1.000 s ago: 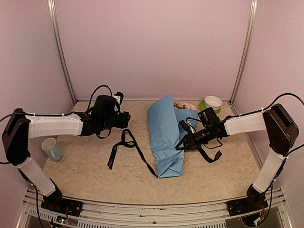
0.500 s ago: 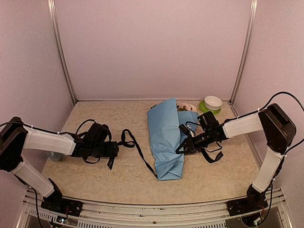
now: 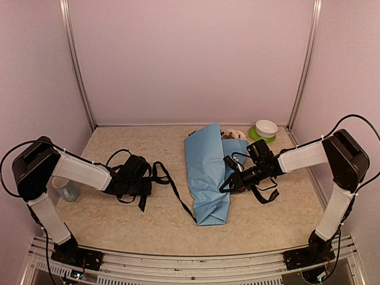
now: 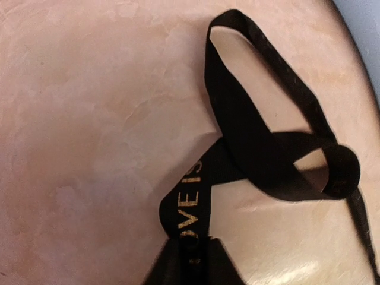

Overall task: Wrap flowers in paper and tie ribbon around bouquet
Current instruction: Pick up the left side of the ribbon at the center of the board, then place the left side of the ribbon on the folded bouquet.

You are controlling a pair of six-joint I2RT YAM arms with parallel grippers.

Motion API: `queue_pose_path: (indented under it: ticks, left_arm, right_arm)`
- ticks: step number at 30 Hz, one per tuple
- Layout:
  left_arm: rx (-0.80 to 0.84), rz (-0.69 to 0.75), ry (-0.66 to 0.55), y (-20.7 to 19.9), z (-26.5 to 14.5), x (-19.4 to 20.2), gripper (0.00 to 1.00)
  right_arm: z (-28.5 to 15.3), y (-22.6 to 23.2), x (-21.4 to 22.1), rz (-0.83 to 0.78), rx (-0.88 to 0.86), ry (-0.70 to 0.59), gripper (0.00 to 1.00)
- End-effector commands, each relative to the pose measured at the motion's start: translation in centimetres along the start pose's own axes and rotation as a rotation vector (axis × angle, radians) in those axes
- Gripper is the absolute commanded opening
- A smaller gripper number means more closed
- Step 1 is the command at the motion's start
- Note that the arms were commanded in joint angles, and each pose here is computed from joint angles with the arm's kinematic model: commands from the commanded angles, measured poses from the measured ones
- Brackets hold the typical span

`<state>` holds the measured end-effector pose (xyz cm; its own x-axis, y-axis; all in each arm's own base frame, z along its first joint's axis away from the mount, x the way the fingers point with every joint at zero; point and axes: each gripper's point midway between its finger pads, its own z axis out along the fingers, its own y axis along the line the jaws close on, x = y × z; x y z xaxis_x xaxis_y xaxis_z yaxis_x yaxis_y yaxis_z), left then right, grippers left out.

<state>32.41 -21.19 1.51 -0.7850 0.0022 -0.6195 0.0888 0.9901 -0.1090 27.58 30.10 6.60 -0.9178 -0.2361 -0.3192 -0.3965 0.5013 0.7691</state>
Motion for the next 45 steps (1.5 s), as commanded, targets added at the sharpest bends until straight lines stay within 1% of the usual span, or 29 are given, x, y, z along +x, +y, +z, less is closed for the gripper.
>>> queue_pose_path:
  ticks: [1,6,8,11,13,15,17,19,21,24,26,28,30,34,36,39,42,45]
  left_arm:
    - [-0.016,0.057,0.188,1.3,1.4,5.9,0.00]
    - [0.001,0.041,0.158,2.3,0.9,5.5,0.00]
    - [0.022,0.038,0.088,1.8,-0.5,3.8,0.00]
    - [0.079,0.043,-0.055,0.1,-4.0,0.2,0.00]
    - [0.084,0.031,-0.132,0.0,-6.5,-2.5,0.00]
    - [0.034,0.043,-0.157,0.7,-8.0,-4.0,0.00]
    - [0.020,0.071,-0.185,0.2,-9.6,-5.6,0.00]
    - [0.046,0.117,-0.234,-1.8,-11.8,-7.2,0.00]
    - [0.133,0.164,-0.295,-5.3,-14.5,-8.9,0.00]
    - [0.341,0.236,-0.367,-11.7,-17.8,-10.2,0.00]
    - [0.466,0.252,-0.372,-14.9,-18.5,-10.3,0.00]
    - [0.505,0.286,-0.335,-16.9,-17.6,-9.5,0.00]
    - [0.486,0.322,-0.287,-17.8,-15.9,-8.4,0.00]
    - [0.393,0.325,-0.144,-16.2,-11.0,-4.9,0.00]
    - [0.407,0.301,-0.061,-15.7,-9.2,-2.7,0.00]
    - [0.447,0.297,0.009,-15.5,-7.8,-0.1,0.00]
    - [0.504,0.305,0.081,-16.3,-6.3,2.7,0.00]
    - [0.507,0.296,0.148,-16.5,-4.1,4.9,0.00]
  right_arm:
    - [0.4,0.1,0.3,0.001,-0.002,0.020,0.00]
    - [0.4,0.1,0.3,0.002,-0.001,0.023,0.00]
    - [0.4,0.0,0.3,0.001,0.001,0.023,0.00]
    - [0.4,-0.1,0.4,0.005,0.003,0.025,0.00]
    - [0.4,-0.1,0.5,0.004,0.004,0.025,0.00]
    - [0.5,-0.2,0.5,0.006,0.003,0.028,0.00]
    - [0.6,-0.2,0.6,0.008,0.001,0.033,0.00]
    - [0.6,-0.4,0.8,0.010,0.004,0.037,0.00]
    - [0.5,-0.5,0.8,0.009,0.011,0.039,0.00]
    - [0.5,-0.8,1.0,0.012,0.027,0.042,0.00]
    - [0.5,-0.6,1.2,0.011,0.019,0.047,0.00]
    - [0.3,0.2,1.5,-0.007,-0.019,0.059,0.00]
    - [0.0,1.1,1.9,-0.040,-0.048,0.082,0.00]
    - [-1.5,3.0,2.2,-0.115,-0.071,0.085,0.00]
    - [-1.8,3.5,2.5,-0.114,-0.089,0.087,0.00]
    - [-2.0,4.1,2.9,-0.103,-0.122,0.098,0.00]
    - [-2.4,5.1,2.4,-0.107,-0.145,0.089,0.00]
    - [-2.9,5.9,1.5,-0.119,-0.140,0.075,0.00]
